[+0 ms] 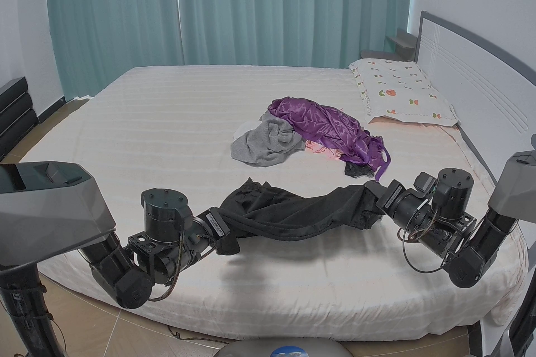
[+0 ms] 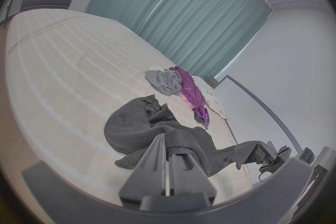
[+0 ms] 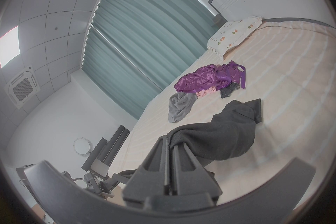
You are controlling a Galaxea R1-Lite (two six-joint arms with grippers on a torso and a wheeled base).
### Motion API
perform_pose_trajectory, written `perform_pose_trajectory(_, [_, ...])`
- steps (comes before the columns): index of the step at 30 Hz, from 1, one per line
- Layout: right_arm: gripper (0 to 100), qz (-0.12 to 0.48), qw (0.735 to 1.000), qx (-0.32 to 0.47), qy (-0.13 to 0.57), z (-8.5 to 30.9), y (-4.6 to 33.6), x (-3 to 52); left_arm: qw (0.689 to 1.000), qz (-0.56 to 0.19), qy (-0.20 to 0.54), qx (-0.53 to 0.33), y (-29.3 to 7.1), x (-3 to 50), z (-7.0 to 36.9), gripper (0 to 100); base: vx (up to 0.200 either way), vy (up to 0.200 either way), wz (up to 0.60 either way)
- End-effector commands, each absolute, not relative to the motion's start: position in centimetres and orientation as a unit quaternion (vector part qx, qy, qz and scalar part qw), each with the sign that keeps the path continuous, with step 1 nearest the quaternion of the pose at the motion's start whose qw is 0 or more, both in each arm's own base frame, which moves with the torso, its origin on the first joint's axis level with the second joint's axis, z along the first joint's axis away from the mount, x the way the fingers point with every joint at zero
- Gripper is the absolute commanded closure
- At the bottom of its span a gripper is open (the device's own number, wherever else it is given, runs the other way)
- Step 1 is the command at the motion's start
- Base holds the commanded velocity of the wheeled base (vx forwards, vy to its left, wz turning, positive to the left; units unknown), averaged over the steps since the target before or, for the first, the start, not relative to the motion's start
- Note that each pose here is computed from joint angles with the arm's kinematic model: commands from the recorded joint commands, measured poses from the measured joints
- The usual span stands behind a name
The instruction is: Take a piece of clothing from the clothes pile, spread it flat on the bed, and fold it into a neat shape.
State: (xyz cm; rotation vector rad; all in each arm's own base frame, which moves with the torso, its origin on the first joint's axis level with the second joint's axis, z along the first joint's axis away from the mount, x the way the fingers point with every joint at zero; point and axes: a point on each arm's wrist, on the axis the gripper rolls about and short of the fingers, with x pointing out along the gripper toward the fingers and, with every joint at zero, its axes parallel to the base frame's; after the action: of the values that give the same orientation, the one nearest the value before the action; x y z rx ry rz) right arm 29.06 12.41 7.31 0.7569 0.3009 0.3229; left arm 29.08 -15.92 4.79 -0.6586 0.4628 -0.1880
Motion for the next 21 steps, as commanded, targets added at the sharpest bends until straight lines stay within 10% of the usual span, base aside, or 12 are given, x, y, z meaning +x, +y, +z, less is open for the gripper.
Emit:
perform_pose_trajectory(1, [100, 0.156, 0.906, 0.366, 0.145, 7.3, 12.37, 29.09, 0.916, -0.093, 0.222, -0.32, -15.92, 29.05, 5.02, 100, 0.0, 0.2, 0.0])
perform_pose_trajectory(21, [100, 0.148, 0.903, 0.381, 0.135, 7.63, 11.82, 29.55, 0.917, -0.097, 0.215, -0.322, -15.85, 28.82, 5.62, 100, 0.0, 0.2, 0.0])
